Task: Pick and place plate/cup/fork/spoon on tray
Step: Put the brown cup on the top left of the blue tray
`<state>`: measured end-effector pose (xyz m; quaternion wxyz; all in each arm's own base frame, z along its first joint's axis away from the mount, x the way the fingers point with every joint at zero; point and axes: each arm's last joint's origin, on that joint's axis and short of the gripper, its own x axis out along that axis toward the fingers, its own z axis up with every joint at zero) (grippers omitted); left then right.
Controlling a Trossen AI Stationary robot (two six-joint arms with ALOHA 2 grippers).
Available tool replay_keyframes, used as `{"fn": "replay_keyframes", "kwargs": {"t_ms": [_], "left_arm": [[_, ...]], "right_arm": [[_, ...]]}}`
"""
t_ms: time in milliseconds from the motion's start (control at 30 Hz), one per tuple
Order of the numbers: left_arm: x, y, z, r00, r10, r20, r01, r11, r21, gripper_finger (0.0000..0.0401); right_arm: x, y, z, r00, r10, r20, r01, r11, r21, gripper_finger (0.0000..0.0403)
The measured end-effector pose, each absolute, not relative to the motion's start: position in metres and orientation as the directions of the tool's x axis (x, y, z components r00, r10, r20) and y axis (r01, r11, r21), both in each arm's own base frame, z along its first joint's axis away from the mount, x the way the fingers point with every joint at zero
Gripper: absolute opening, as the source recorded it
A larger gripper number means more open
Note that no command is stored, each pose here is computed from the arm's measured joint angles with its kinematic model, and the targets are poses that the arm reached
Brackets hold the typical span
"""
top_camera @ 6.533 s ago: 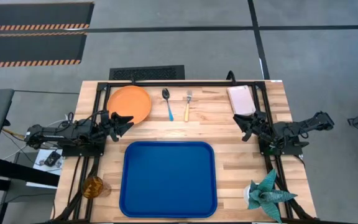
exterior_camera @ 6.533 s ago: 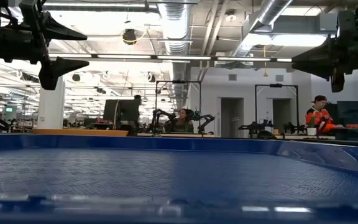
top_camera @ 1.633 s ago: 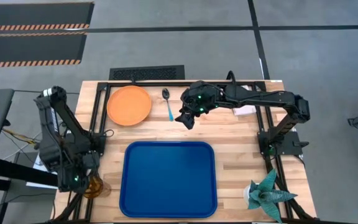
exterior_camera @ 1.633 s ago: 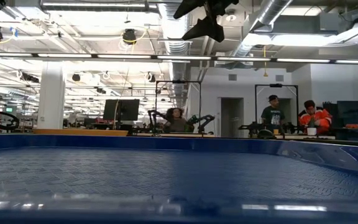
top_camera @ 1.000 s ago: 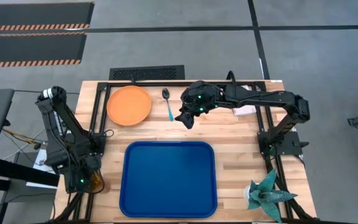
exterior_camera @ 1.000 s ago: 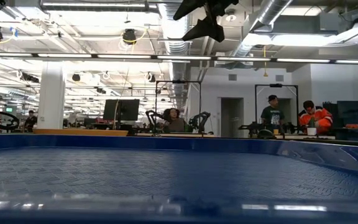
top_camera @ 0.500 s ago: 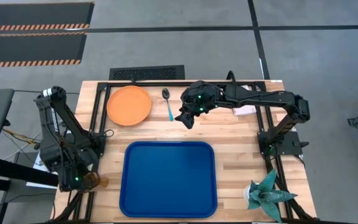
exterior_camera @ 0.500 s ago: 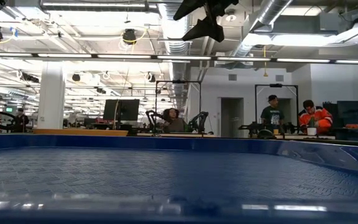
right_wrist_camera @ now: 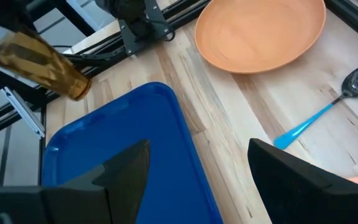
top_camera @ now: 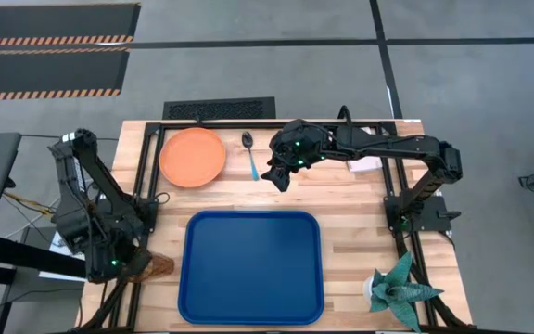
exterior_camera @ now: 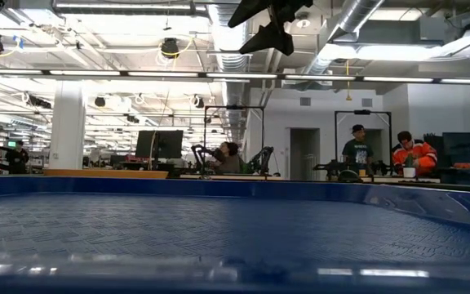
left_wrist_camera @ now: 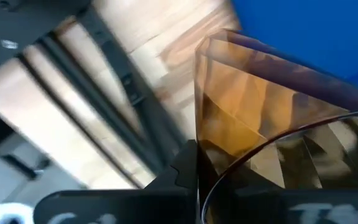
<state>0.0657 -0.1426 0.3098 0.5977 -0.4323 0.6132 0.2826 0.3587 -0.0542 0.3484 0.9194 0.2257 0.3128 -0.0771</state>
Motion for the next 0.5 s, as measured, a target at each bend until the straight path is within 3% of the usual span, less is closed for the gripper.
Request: {"fn": "replay_keyframes", "kwargs": {"t_ms": [333, 500], "left_arm": [[0.100, -0.126, 0.330, 0.232, -0.189, -0.954, -0.888, 0.358, -0.287, 0.0000], [0.117, -0.111, 0.339, 0.283, -0.178, -0.943, -0.885, 0.331, -0.328, 0.0000]], "right_arm": [[0.357, -0.061, 0.348, 0.787, -0.003, -0.617, 0.296, 0.880, 0.373, 0.0295], [0.352, -0.063, 0.354, 0.802, 0.079, -0.593, 0.249, 0.857, 0.451, 0.0295]]}}
